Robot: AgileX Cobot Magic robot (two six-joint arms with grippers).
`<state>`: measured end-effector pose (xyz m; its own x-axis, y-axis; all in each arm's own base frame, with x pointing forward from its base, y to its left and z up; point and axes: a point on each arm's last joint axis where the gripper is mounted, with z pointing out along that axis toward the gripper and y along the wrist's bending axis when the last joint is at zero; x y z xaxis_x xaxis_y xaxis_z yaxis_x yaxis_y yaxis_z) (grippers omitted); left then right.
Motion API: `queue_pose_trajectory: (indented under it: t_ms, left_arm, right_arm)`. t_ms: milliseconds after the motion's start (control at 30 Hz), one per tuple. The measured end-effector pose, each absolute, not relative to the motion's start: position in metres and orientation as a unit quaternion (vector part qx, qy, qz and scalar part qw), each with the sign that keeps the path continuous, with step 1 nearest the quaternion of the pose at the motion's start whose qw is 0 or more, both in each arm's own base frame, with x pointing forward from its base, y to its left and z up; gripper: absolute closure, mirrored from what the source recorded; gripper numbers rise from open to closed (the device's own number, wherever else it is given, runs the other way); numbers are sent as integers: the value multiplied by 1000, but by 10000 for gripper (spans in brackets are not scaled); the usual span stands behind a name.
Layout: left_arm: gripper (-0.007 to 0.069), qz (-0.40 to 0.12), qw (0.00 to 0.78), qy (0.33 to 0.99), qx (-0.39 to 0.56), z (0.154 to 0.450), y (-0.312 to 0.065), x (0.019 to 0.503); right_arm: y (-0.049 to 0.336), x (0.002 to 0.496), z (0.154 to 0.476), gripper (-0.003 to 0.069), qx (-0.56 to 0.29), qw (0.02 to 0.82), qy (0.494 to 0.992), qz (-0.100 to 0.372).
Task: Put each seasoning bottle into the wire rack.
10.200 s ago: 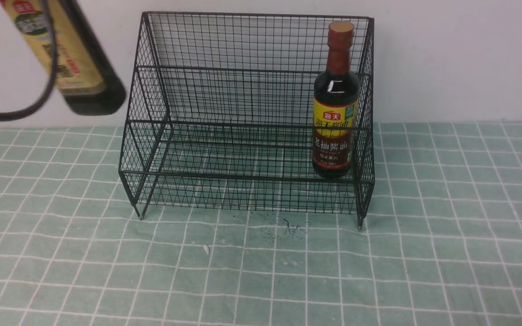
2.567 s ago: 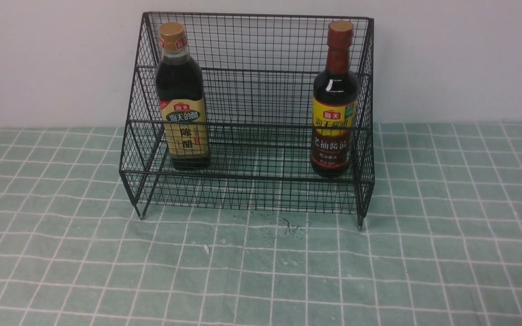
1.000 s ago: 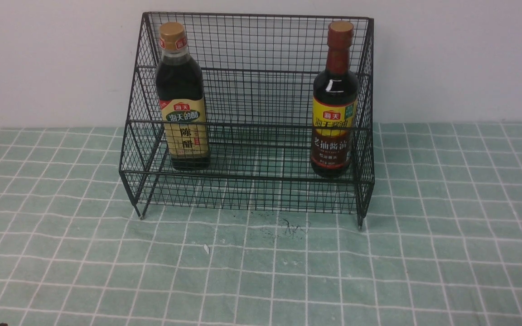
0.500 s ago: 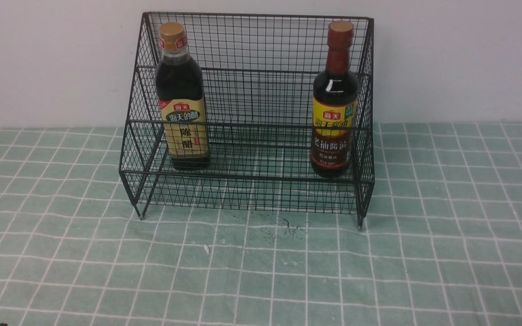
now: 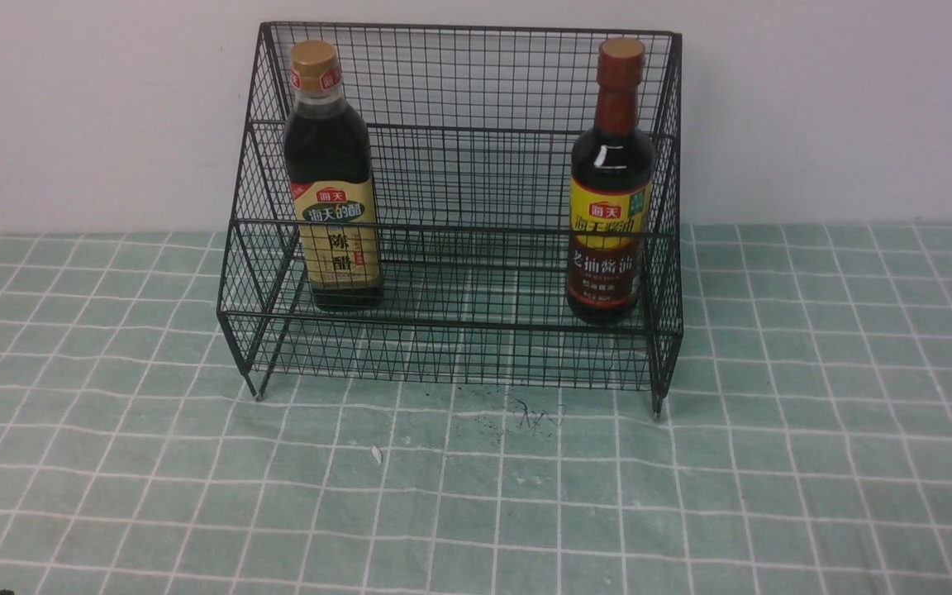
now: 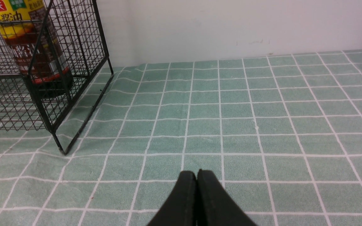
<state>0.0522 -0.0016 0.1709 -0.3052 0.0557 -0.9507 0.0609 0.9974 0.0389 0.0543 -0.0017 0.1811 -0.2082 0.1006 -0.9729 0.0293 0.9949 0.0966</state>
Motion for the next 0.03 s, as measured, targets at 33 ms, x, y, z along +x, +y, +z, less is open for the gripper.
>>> queue_pose_trajectory:
  t_ms: [33]
  left_arm:
    - [631, -2, 588, 808, 36, 171, -2, 52]
  right_arm:
    - [-2, 54, 181, 673, 42, 628, 777, 28]
